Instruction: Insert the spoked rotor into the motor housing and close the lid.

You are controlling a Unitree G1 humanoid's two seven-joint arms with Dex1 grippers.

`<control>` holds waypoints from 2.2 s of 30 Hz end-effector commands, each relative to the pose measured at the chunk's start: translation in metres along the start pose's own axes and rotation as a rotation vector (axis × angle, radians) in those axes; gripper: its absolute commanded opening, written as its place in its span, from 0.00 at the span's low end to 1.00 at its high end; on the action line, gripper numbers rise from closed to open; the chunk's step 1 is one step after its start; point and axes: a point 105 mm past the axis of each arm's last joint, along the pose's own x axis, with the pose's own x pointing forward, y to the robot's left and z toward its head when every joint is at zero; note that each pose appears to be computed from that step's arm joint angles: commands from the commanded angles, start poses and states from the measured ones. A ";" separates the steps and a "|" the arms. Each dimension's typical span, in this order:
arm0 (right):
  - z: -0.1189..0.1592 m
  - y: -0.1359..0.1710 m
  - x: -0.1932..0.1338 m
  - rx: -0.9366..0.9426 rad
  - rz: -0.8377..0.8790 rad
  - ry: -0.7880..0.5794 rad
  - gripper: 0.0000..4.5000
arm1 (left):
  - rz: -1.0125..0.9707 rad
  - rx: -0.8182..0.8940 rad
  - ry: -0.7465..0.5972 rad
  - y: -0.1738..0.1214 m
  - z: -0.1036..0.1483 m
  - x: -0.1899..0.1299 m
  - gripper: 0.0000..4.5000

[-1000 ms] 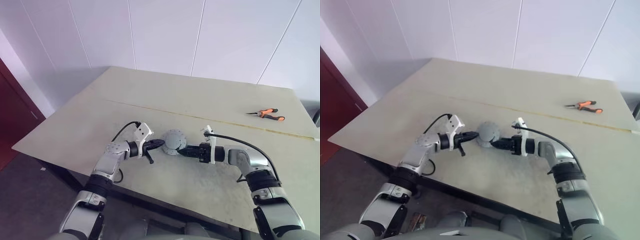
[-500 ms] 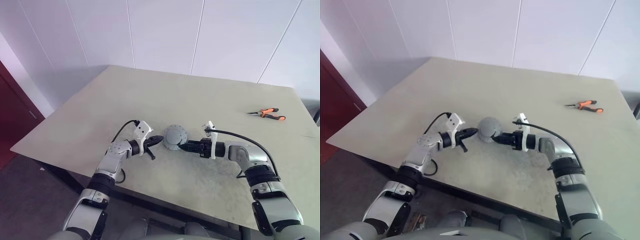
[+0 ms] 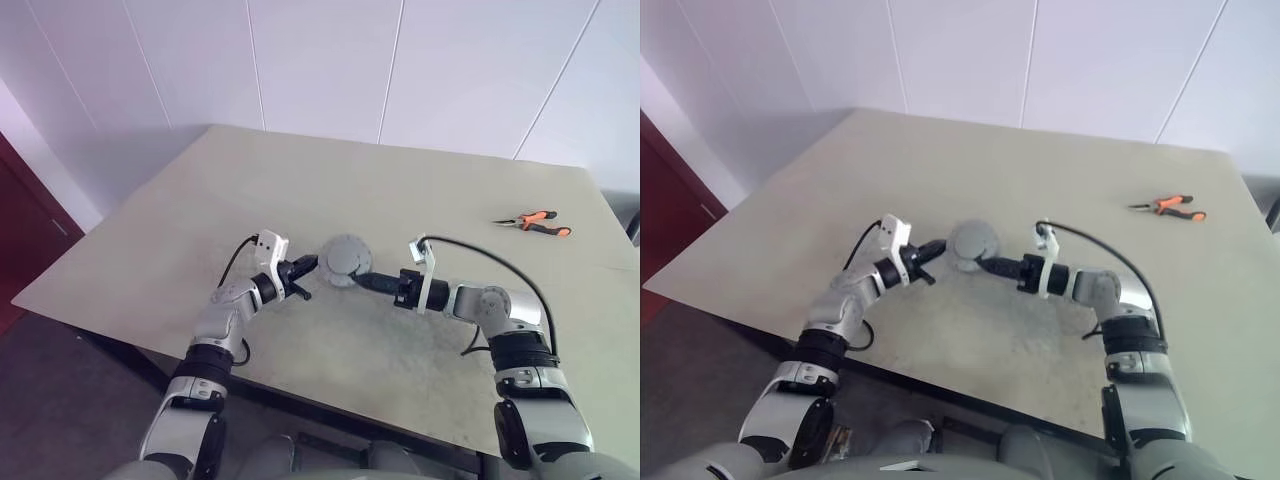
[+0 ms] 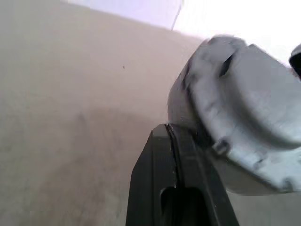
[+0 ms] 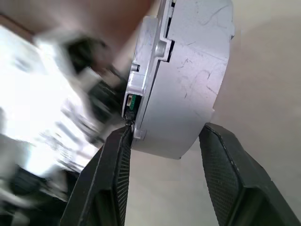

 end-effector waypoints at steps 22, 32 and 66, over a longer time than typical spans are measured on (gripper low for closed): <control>0.053 0.056 0.003 0.017 0.152 -0.145 0.41 | -0.262 -0.542 -0.318 -0.032 0.047 -0.012 0.99; 0.045 0.061 0.004 0.023 0.174 -0.110 0.41 | -0.361 -0.538 -0.291 -0.046 0.054 -0.007 0.99; 0.010 0.064 0.006 -0.029 0.168 -0.015 0.41 | -0.486 -0.561 -0.224 -0.064 0.053 -0.003 0.51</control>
